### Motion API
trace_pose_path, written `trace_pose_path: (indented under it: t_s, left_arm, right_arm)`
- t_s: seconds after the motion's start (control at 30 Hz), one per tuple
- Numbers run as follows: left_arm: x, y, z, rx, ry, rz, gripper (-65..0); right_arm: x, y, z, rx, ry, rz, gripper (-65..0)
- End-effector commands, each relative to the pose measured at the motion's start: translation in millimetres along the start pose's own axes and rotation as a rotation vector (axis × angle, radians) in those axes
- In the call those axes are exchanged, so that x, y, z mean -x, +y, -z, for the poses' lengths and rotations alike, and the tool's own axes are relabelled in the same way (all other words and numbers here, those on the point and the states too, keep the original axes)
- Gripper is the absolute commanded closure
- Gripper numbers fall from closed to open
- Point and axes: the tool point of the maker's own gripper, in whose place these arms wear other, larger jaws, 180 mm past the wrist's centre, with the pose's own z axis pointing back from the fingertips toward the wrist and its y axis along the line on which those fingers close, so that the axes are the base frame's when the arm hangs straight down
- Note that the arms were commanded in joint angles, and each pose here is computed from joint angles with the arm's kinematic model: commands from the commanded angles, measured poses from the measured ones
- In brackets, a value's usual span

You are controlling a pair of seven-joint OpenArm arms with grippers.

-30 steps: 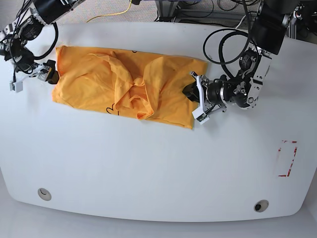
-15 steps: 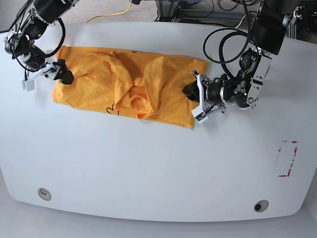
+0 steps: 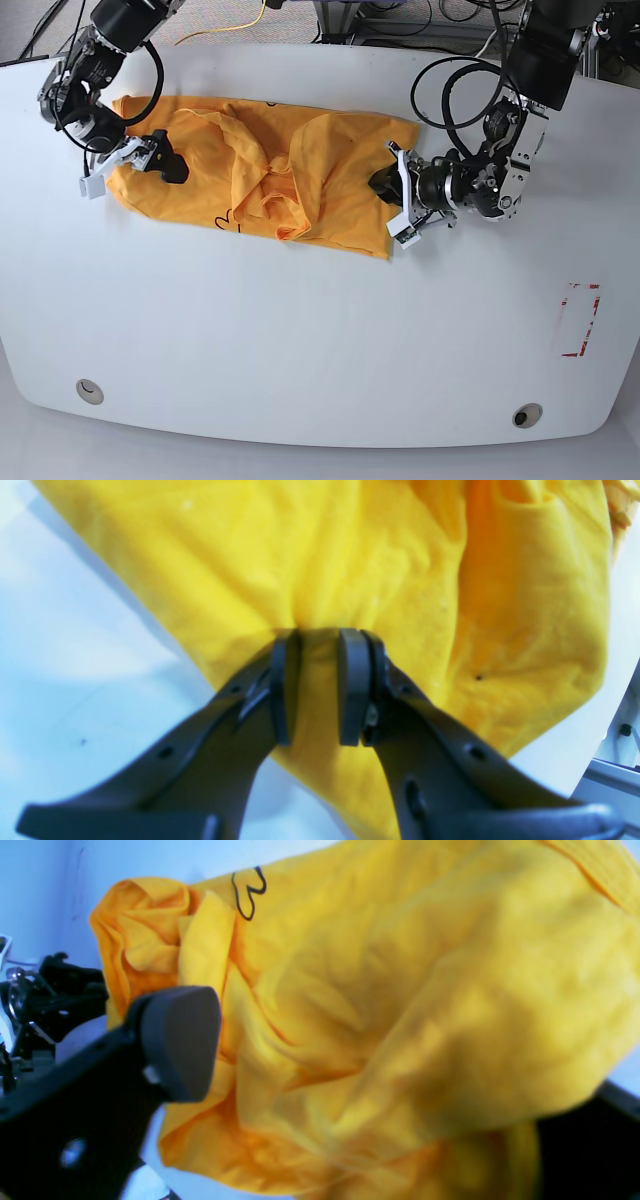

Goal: Layout the t-shirt on the table in an organized manner, then fold the t-shirt properly
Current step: 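Hold the shirt end with the left gripper while the right gripper shifts along the edge, then lift both shirt ends and fold them together toward the middle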

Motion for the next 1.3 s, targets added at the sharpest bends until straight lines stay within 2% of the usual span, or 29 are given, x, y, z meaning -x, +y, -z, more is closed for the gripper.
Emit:
trace_pose_path:
  t_s: [0.0,0.03,0.1,0.13,0.2,0.23,0.5,0.67,0.77,1.0,1.27]
  left_arm:
    - [21.2,10.9,-2.7,-0.049,0.106,0.014,-12.1]
    - [21.3,10.9,-2.5,-0.050,0.106,0.013,-12.1]
    - [21.8,10.0,-1.6,-0.048,0.109,0.014,-12.1]
    - [19.5,7.5,0.2,-0.042,0.102,0.014,-12.1]
    - [13.2,0.6,5.5,-0.027,0.088,0.012,-12.1]
    - [10.7,-1.7,7.5,-0.022,0.083,0.012,-12.1]
    - [2.7,-10.4,36.0,-0.032,0.105,-0.042,-12.1]
    - [-4.7,-19.5,51.7,-0.028,0.121,-0.031,-12.1]
    - [-13.1,-25.3,58.2,-0.024,0.119,-0.017,-12.1]
    - [-28.1,-36.9,71.7,-0.012,0.119,-0.004,-12.1]
    - [-38.5,-44.3,75.7,0.004,0.103,-0.001,-12.1]
  right_arm:
    - [12.6,-4.9,1.5,0.034,0.074,-0.009,-44.7]
    - [12.9,-4.2,2.2,0.033,0.078,-0.013,-35.8]
    - [12.0,-4.1,2.2,0.033,0.078,-0.015,-23.9]
    - [11.8,-3.7,2.3,0.032,0.079,-0.018,-15.5]
    - [6.8,-3.4,0.5,0.037,0.070,-0.031,-4.0]
    - [1.6,-2.5,-1.7,0.044,0.060,-0.049,-0.6]
    - [-54.7,30.1,-29.2,0.103,-0.056,-0.289,-1.3]
    - [-77.3,74.7,-37.1,0.101,-0.084,-0.503,-1.3]
    - [-76.4,96.7,-32.5,0.077,-0.073,-0.584,-1.7]
    - [-55.2,135.4,-11.8,-0.020,0.000,-0.696,-1.7]
    - [-48.3,171.3,8.4,-0.122,0.014,-0.751,-1.7]
